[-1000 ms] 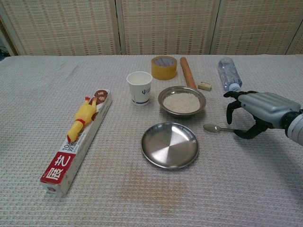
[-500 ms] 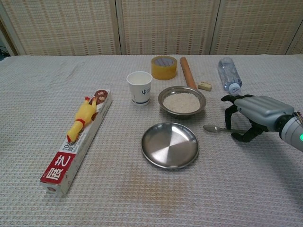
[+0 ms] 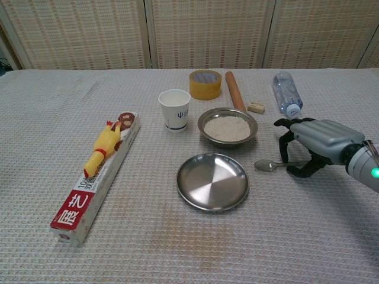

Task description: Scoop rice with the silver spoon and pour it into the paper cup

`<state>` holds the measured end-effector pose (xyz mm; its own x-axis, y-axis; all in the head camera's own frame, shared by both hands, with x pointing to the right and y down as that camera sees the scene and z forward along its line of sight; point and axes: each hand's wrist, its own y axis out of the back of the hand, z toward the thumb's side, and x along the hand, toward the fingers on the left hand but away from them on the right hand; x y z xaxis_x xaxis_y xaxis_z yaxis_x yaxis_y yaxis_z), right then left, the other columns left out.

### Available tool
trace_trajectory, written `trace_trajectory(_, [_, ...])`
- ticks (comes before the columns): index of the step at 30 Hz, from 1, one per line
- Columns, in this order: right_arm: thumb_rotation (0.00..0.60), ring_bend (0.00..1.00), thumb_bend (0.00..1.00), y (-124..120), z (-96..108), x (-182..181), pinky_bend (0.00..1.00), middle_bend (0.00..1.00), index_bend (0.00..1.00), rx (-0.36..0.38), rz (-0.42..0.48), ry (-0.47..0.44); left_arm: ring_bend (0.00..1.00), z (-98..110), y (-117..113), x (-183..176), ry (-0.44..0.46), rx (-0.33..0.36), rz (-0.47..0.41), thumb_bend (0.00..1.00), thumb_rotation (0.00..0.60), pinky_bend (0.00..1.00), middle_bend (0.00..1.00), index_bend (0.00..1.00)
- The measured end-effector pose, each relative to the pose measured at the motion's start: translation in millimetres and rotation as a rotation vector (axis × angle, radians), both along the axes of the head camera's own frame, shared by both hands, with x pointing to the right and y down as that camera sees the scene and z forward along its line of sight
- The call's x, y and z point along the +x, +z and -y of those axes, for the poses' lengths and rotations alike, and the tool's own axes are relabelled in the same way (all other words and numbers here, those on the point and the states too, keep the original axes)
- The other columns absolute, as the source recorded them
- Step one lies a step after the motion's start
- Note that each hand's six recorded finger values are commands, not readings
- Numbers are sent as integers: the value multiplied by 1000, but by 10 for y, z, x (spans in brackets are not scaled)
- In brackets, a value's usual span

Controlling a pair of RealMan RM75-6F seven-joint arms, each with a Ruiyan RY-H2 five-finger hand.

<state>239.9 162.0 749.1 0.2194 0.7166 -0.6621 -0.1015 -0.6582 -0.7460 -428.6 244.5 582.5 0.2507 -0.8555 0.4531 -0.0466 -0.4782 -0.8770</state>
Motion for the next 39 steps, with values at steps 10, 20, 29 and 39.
trace_trajectory(10, [600, 0, 324, -3, 8, 5, 0, 263, 688, 34, -20, -14, 0, 1, 4, -3, -2, -2, -1, 471, 600, 113, 0, 0])
trace_trajectory(20, [600, 11, 331, 9, 18, -8, 0, 456, 802, 60, -29, -25, 0, -2, 13, -12, -3, -7, 1, 472, 600, 113, 0, 0])
trace_trajectory(29, [600, 98, 335, 11, 31, -10, 10, 568, 918, 90, -45, -32, 0, -3, 12, -14, -5, -11, -1, 472, 600, 113, 0, 0])
trace_trajectory(39, [600, 111, 337, 17, 36, -22, 10, 580, 934, 100, -51, -38, 0, 2, 15, -19, -6, -15, 1, 471, 600, 113, 0, 0])
